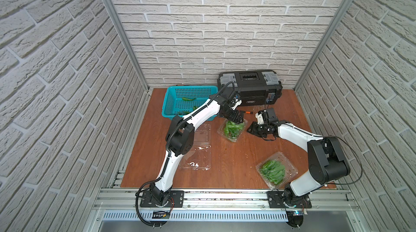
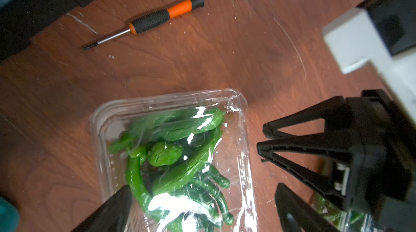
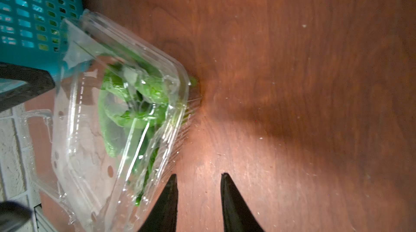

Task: Take small green peppers out of containers
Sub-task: Move the packing box to the center of the board, then open the packing box at the center of the board.

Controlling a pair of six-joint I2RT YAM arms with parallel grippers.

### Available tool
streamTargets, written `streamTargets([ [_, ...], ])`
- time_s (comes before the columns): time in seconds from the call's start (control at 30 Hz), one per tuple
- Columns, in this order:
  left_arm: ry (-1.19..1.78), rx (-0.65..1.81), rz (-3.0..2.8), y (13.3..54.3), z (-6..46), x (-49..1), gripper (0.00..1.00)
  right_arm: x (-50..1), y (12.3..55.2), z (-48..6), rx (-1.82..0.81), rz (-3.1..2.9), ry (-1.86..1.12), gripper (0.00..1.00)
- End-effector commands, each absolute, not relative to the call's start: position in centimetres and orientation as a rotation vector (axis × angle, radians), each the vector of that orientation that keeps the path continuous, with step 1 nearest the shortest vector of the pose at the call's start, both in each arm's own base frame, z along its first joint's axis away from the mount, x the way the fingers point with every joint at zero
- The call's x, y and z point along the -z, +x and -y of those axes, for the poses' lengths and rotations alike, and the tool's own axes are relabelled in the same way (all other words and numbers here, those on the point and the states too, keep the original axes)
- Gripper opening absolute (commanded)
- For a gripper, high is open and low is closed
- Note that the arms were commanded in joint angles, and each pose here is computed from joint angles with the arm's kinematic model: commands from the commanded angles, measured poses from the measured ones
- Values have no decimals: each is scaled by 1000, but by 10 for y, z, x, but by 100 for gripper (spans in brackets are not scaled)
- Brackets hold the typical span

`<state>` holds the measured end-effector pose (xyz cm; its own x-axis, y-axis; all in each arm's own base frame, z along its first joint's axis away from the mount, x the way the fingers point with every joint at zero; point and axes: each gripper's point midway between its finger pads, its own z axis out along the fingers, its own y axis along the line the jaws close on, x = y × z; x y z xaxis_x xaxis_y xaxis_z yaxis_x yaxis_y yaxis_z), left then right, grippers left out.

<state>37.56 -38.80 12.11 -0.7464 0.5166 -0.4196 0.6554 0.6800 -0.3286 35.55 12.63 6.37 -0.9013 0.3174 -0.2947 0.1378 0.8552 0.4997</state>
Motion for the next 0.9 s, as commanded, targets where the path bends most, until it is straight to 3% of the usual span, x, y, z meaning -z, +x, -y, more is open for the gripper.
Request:
streamTargets([
  [0.0, 1000, 566, -2622, 371, 377, -119, 98, -70, 356, -141, -800, -2615, 305, 34],
  [0.87, 966, 601, -2647, 366, 367, -114, 98, -51, 357, -174, -925, -2594, 311, 33],
])
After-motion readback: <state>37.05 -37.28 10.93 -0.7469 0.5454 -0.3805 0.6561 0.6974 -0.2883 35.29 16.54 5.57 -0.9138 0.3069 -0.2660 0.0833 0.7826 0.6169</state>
